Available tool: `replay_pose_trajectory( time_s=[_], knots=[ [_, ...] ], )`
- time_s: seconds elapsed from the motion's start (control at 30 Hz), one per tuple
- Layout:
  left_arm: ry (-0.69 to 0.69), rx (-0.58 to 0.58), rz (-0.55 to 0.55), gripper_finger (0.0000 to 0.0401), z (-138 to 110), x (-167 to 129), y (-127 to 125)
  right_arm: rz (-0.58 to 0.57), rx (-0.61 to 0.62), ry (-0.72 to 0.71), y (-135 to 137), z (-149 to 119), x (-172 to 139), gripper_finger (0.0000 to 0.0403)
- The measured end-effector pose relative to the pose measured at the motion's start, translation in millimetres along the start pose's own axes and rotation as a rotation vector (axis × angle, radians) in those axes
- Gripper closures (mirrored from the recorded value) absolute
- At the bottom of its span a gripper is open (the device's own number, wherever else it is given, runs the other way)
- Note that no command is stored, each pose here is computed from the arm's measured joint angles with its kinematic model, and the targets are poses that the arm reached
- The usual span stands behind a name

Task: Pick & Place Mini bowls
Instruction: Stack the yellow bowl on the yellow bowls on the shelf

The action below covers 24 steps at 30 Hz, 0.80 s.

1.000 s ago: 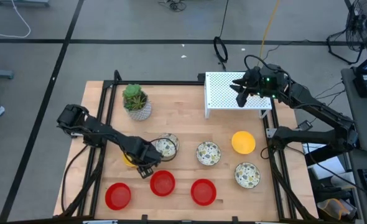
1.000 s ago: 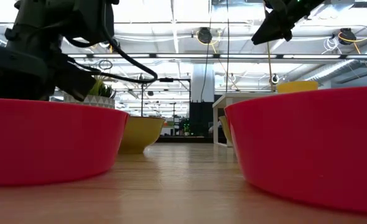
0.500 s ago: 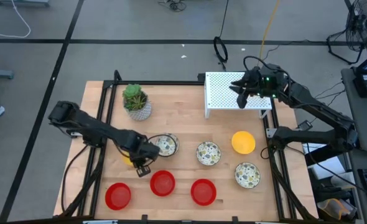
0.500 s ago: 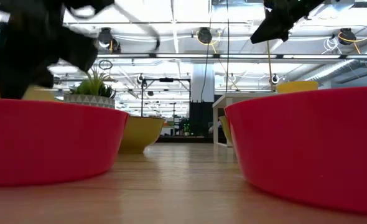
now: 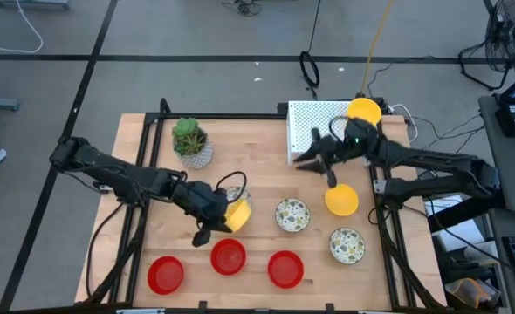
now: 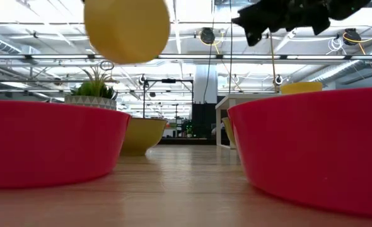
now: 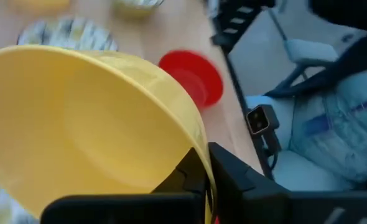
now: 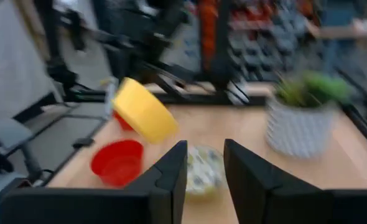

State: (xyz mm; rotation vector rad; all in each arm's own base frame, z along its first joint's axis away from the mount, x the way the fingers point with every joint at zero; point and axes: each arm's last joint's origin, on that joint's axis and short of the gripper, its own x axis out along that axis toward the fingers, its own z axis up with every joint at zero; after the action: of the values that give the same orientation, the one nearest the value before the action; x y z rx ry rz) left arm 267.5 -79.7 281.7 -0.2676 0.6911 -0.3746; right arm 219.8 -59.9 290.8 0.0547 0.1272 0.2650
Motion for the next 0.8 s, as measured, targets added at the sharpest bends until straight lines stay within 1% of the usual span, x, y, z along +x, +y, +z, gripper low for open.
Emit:
replay_pose_trajectory(
  time_s=[0.07,0.13,0.2,0.3,0.37,0.47,0.53,0.63,0.7,0.8],
  knots=[
    [-0.043,0.084,-0.042,0.0384,6.2,4.7,4.5,0.061,-0.041,-0.049,11.3,-6.9,10.0,0.0292],
    [-0.053,0.138,-0.080,0.0388,9.2,9.8,12.9,0.121,-0.083,-0.076,22.7,-12.4,21.0,0.0274],
    [-0.090,0.182,-0.134,0.0394,15.0,17.0,23.0,0.136,-0.121,-0.078,32.0,-17.0,31.3,0.0255],
    [-0.114,0.233,-0.202,0.0392,19.0,26.3,37.9,0.146,-0.154,-0.091,41.8,-21.6,45.4,0.0226],
    [-0.132,0.288,-0.236,0.0388,20.8,32.1,47.0,0.170,-0.133,-0.086,45.2,-25.7,52.0,0.0212],
    [-0.153,0.372,-0.291,0.0392,21.7,40.7,57.8,0.204,-0.061,-0.078,46.1,-29.1,60.7,0.0199],
    [-0.154,0.419,-0.329,0.0396,21.9,43.3,62.3,0.250,-0.026,-0.063,45.3,-30.8,65.2,0.0196],
    [-0.204,0.501,-0.361,0.0390,29.0,47.1,65.9,0.317,0.022,-0.034,44.6,-34.4,72.0,0.0196],
    [-0.214,0.533,-0.382,0.0386,30.5,48.5,68.3,0.368,0.042,-0.023,43.7,-36.1,78.4,0.0196],
    [-0.229,0.567,-0.389,0.0393,34.7,49.8,71.4,0.457,0.076,-0.013,43.1,-38.8,86.6,0.0199]
  ],
)
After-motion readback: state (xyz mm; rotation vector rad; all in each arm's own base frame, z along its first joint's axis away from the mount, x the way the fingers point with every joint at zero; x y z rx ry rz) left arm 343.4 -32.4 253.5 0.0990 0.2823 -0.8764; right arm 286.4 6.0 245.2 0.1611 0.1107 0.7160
